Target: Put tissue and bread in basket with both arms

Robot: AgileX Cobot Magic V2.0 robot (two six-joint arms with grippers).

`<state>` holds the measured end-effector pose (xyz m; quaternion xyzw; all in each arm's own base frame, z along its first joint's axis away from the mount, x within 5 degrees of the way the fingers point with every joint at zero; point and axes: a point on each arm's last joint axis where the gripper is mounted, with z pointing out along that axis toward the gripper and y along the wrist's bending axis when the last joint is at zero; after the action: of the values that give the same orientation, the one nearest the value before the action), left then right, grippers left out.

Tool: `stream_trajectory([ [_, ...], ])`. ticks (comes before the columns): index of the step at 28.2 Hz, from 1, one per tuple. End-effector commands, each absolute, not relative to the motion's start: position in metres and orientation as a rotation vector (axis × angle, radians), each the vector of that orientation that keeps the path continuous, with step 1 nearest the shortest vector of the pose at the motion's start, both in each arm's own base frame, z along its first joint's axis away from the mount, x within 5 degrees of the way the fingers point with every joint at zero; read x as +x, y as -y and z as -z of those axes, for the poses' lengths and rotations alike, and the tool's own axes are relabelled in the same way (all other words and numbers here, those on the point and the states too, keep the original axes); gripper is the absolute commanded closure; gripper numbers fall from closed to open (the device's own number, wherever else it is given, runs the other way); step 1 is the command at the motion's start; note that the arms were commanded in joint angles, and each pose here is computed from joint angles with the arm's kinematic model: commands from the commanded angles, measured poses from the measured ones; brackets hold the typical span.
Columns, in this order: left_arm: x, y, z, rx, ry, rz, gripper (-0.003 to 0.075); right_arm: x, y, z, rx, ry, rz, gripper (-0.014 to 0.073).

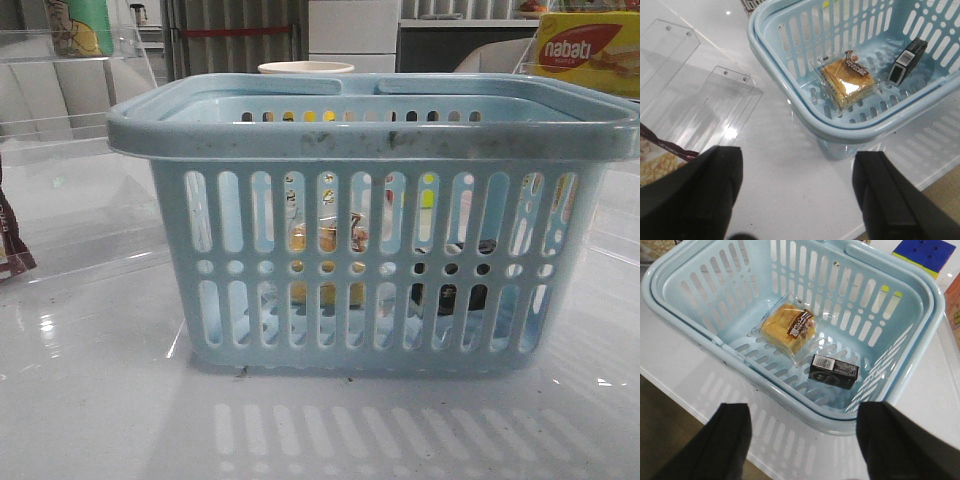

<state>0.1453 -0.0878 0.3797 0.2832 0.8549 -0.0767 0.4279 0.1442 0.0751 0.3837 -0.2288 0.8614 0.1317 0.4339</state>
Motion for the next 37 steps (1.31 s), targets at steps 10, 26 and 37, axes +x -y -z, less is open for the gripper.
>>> stream_trajectory([
  [10, 0.095, 0.055, -0.366, 0.583, -1.98, 0.27, 0.0213, 0.107, -0.058, -0.371, -0.554, -2.055, -0.338, 0.0151],
  [26, 0.095, 0.055, -0.364, 0.583, -1.985, 0.276, 0.0628, 0.079, -0.047, -0.348, -0.553, -2.07, -0.349, 0.0538],
  [37, 0.095, 0.056, -0.364, 0.582, -1.985, 0.281, 0.0628, 0.078, -0.047, -0.347, -0.559, -2.086, -0.348, 0.0538],
])
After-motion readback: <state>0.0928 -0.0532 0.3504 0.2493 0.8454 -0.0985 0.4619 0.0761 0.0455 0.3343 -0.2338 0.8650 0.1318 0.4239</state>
